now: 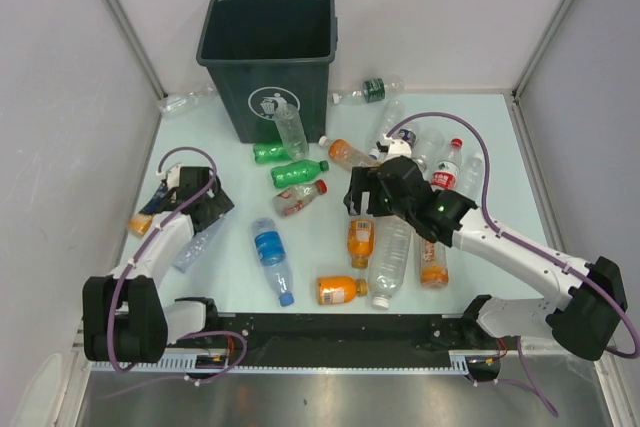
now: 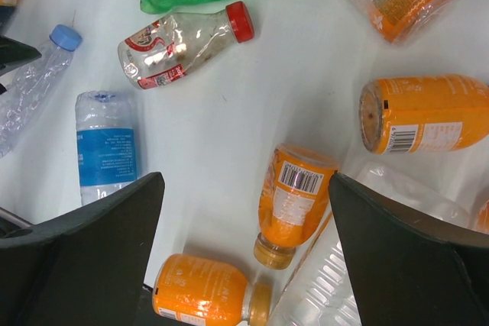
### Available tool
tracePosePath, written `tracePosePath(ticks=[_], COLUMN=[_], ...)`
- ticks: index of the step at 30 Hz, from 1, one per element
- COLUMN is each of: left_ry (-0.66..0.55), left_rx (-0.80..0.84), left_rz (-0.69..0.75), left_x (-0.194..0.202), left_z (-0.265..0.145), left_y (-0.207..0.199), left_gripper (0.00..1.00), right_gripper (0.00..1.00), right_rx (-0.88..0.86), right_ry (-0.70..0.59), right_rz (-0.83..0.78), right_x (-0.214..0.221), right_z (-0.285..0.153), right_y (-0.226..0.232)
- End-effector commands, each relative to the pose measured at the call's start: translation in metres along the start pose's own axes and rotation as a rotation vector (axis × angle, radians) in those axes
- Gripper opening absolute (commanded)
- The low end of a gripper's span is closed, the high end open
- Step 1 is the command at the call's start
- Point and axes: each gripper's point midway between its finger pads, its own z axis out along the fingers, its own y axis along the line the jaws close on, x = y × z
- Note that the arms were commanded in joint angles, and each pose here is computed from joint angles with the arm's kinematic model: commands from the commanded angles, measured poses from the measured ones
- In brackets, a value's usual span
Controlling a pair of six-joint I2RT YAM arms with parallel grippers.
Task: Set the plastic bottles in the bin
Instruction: Move the plastic bottle to the center of the board.
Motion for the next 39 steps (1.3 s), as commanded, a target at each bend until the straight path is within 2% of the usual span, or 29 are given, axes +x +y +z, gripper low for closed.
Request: tracePosePath(ticks=[1,7,11,16,20,25,33,37,39], left_ry=[0.127,0.159,0.126,0.113,0.08,-0.028,-0.102,-0.122,-0.072], left_rx=[0.061,0.142,0.23,0.241,0.19,0.104,0.013,0.005,0.023], left_rz=[0.029,-0.006,-0.089,-0.123,-0.068,-0.006,-0.04,0.075,0.184], left_x=[0.034,0.041,0.026,0.013,-0.005,-0.033,-0.052,-0.069,-0.064], left_z=[0.007,0.004,0.0,0.004,-0.002,-0.025,-0.037,-0.036,-0.027], left_y=[-0.009,-0.029,-0.056,-0.076,-0.077,-0.055,-0.037,-0.043,-0.047], left_gripper=[1.0,1.0,1.0,1.0,1.0,1.0,1.0,1.0,1.0], right_gripper=[0.94,0.94,0.94,0.94,0.94,0.94,0.94,0.94,0.94], right_rx=[-0.022,-0.027,-0.027,-0.021,-0.024,-0.025,-0.04,-0.03,-0.027], right_ry=[-0.022,-0.027,-0.027,-0.029,-0.028,-0.034,-0.033,-0.045,-0.054], right_rz=[0.021,0.026,0.023,0.024,0.023,0.026,0.024,0.022,0.026], right_x=[-0.003,-0.003,-0.003,-0.003,-0.002,-0.003,-0.003,-0.006,-0.007], right_z=[-0.005,-0.006,-0.007,-0.007,-0.008,-0.009,-0.011,-0.017,-0.019], right_y=[0.002,0.002,0.002,0.0,0.0,-0.001,0.002,-0.002,-0.003])
